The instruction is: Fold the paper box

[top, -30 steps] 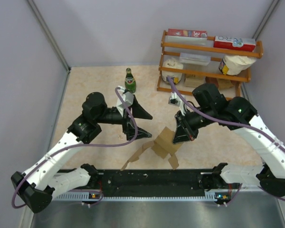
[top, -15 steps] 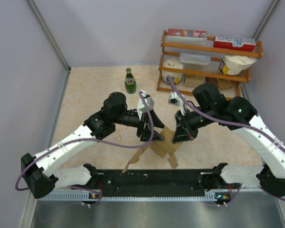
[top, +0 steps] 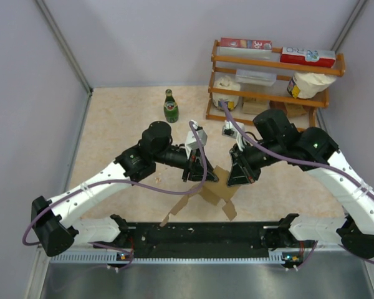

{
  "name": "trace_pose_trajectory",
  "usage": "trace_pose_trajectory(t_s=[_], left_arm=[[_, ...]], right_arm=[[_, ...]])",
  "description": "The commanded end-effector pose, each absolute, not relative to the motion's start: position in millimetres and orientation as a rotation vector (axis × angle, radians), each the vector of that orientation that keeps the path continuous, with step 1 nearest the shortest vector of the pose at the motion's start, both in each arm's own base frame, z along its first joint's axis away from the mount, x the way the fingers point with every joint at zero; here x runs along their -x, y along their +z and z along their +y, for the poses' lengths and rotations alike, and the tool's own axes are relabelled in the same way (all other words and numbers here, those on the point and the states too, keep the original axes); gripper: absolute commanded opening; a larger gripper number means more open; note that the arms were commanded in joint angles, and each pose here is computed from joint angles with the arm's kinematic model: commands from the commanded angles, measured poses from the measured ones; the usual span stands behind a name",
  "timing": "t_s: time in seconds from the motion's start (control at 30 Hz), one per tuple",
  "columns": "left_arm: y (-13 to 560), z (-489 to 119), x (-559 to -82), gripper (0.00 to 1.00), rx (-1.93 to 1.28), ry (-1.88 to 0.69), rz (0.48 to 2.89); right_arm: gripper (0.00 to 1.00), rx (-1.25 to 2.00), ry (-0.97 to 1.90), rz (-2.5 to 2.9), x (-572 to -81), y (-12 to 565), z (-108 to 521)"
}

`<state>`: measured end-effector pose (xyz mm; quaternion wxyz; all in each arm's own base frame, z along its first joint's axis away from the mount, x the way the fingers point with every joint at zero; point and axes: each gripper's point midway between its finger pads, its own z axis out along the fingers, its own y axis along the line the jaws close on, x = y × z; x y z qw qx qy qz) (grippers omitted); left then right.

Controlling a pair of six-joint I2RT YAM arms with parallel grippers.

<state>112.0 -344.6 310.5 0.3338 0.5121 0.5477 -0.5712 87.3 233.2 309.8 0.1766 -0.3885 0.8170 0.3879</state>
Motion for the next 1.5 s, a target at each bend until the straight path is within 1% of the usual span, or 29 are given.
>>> trace_pose_trajectory(t_s=[0.0,0.13,0.23,0.27,0.33,0.4,0.47,0.53,0.63,0.77,0.87,0.93,1.03,1.13,1.27,1.33,1.47], left_arm=[[330,-349,-107,0.13,-1.354,-1.531,1.328],[332,-350,-103,0.03,-1.352,-1.569,1.307],[333,-350,-100,0.0,-1.357,-1.6,1.296],[333,-350,-99,0.0,-1.359,-1.607,1.293],[333,-351,-101,0.0,-1.35,-1.605,1.299],[332,-352,-105,0.0,-1.331,-1.59,1.313],[332,-355,-111,0.0,-1.297,-1.572,1.337],[333,-359,-122,0.0,-1.243,-1.541,1.373],[337,-368,-134,0.0,-1.178,-1.549,1.41],[355,-382,-143,0.0,-1.055,-1.652,1.411],[368,-393,-148,0.0,-0.944,-1.781,1.388],[381,-399,-150,0.0,-0.883,-1.885,1.331],[386,-409,-161,0.0,-0.752,-2.018,1.308],[371,-412,-186,0.0,-0.606,-2.058,1.342],[323,-397,-235,0.0,-0.395,-1.944,1.468],[298,-386,-248,0.0,-0.326,-1.903,1.527],[273,-361,-268,0.0,-0.226,-1.829,1.578]], right_arm=[[0.09,1.095,1.084,2.177,-94,331,235],[0.11,1.075,1.042,2.159,-100,333,233],[0.12,1.053,1.004,2.157,-106,332,231],[0.16,1.041,0.988,2.161,-108,331,230],[0.33,1.019,0.955,2.159,-112,332,227],[0.47,0.995,0.927,2.137,-116,339,224],[0.55,0.944,0.881,2.097,-122,351,218],[0.6,0.865,0.82,2.046,-131,366,208],[0.62,0.744,0.753,1.952,-141,392,192],[0.64,0.633,0.738,1.833,-142,420,175],[0.66,0.584,0.755,1.754,-137,438,166],[0.68,0.566,0.759,1.733,-136,442,162],[0.68,0.539,0.746,1.728,-136,442,157],[0.68,0.522,0.737,1.736,-137,439,155],[0.69,0.514,0.743,1.745,-137,434,155],[0.69,0.494,0.725,1.752,-139,430,152],[0.7,0.49,0.709,1.764,-143,423,153]])
